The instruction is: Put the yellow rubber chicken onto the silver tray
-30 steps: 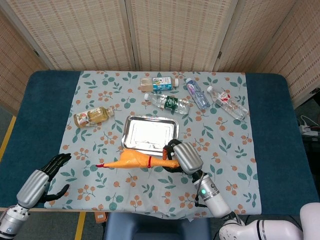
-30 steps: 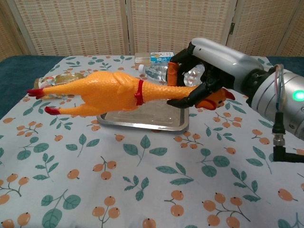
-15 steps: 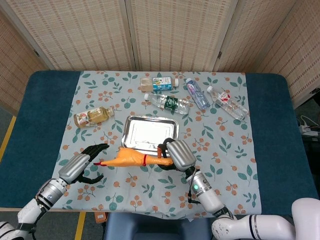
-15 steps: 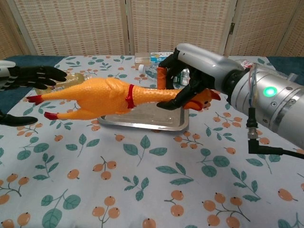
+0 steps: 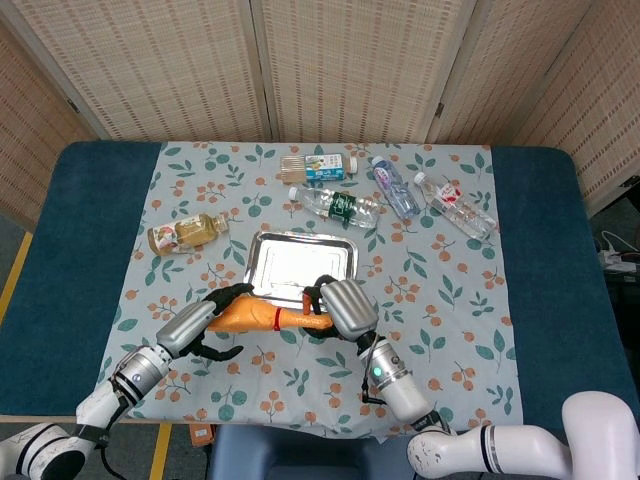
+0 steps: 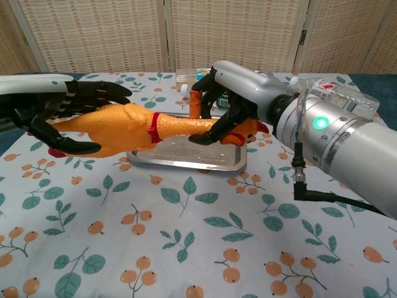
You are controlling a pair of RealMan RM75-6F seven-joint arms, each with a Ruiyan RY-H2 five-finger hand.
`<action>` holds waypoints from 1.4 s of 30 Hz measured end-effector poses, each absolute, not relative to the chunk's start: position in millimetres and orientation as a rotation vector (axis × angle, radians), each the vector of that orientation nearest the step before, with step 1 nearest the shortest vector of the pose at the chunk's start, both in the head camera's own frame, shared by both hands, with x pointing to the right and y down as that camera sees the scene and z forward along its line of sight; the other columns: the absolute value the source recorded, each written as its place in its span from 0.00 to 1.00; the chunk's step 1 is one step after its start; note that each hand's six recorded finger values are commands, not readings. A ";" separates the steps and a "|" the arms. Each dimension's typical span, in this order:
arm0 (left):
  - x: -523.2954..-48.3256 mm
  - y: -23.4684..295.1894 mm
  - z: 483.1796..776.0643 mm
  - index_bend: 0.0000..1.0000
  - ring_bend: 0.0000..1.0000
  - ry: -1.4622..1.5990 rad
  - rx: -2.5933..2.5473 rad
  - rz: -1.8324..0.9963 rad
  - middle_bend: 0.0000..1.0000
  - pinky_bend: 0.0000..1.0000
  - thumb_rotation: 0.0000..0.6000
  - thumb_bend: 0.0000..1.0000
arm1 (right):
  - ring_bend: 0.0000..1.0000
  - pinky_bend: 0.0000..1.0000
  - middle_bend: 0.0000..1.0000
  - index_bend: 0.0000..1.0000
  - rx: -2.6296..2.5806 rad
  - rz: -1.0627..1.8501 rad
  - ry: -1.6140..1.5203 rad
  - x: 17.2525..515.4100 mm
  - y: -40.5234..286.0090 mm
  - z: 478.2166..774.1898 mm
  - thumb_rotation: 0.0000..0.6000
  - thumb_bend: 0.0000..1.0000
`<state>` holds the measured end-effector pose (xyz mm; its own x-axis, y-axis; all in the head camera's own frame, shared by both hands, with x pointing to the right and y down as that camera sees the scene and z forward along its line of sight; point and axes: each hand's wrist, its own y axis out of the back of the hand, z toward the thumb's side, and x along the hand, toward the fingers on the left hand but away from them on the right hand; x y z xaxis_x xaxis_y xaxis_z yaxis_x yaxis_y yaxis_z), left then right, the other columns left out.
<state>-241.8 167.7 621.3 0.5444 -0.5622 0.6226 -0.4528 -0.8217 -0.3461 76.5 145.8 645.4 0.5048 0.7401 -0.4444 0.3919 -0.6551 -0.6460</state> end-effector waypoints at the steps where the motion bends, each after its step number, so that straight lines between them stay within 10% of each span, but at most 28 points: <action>1: -240.5 166.3 623.0 0.00 0.00 0.871 -2.627 -1.140 0.00 0.02 1.00 0.30 | 0.96 1.00 0.71 0.94 -2.288 0.993 -0.932 75.7 146.1 644.7 1.00 0.39; 20: -244.4 144.8 654.4 0.08 0.02 0.910 -2.572 -1.253 0.03 0.13 1.00 0.33 | 0.96 1.00 0.71 0.94 -2.293 0.946 -1.011 74.5 132.4 635.8 1.00 0.39; 29: -249.9 142.3 662.2 0.85 0.75 0.934 -2.540 -1.326 0.83 0.86 1.00 0.71 | 0.96 1.00 0.71 0.94 -2.287 0.956 -1.008 76.6 131.5 636.6 1.00 0.39; 42: -244.4 143.0 654.6 0.93 0.92 1.028 -2.468 -1.292 0.93 1.00 1.00 0.80 | 0.96 1.00 0.71 0.94 -2.278 0.969 -0.995 79.5 133.8 633.4 1.00 0.39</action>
<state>-244.4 143.0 654.6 0.3858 -0.6459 0.6587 -0.4968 -0.7471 -0.4416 79.5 133.8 633.4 0.4878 0.7676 -0.4158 0.4363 -0.6269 -0.6454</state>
